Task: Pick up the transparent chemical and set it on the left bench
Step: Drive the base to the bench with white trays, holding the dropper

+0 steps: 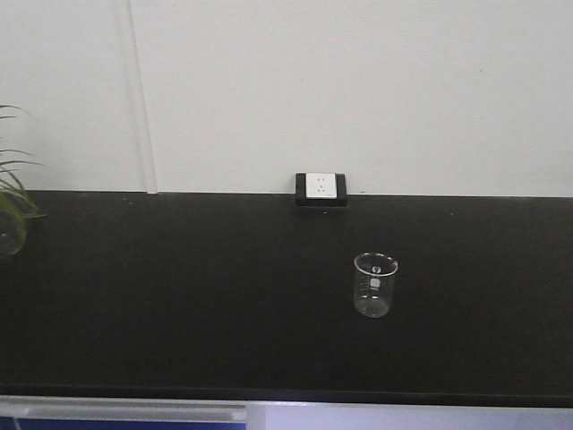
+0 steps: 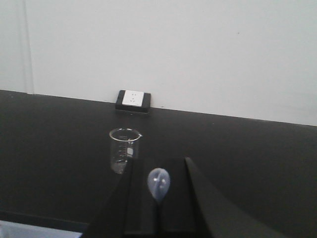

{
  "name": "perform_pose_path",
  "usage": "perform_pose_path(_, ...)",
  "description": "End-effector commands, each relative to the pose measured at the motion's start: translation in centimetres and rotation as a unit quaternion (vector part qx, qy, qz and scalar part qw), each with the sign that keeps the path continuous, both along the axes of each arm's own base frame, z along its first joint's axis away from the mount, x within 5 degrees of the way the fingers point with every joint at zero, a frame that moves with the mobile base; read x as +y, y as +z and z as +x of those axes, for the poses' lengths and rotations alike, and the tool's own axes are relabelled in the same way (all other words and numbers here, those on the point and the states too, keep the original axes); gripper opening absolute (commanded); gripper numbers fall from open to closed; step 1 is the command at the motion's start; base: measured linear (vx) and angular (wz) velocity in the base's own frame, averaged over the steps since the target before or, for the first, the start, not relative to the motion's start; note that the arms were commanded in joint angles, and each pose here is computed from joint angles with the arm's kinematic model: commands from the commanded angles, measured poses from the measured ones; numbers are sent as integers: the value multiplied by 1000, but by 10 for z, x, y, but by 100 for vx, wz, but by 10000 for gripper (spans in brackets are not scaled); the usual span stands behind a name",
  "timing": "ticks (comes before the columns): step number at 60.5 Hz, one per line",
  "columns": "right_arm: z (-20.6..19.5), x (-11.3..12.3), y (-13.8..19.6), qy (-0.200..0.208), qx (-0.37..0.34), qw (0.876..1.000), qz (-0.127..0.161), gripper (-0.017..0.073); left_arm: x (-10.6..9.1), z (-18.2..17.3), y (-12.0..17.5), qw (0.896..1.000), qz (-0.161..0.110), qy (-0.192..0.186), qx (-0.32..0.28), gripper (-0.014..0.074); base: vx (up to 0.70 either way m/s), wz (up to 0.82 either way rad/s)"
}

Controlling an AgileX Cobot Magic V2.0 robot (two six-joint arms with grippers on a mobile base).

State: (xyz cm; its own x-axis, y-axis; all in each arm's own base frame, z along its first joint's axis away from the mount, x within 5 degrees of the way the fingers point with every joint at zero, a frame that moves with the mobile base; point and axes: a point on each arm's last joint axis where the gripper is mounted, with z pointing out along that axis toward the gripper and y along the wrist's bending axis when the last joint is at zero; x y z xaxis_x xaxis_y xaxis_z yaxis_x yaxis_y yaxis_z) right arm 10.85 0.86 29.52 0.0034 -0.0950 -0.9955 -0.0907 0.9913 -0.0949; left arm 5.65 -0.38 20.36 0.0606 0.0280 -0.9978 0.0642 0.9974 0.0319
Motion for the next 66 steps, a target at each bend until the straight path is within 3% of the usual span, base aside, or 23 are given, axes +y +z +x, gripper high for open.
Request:
perform_pose_path(1, 0, 2, 12, 12, -24, 1000, -4, -3, 0, -1, 3, 999, -7, 0, -40, -3, -31, 33)
perform_pose_path(66, 0, 2, 12, 12, -24, 1000, -4, -3, 0, -1, 3, 999, -7, 0, -40, -3, -27, 56)
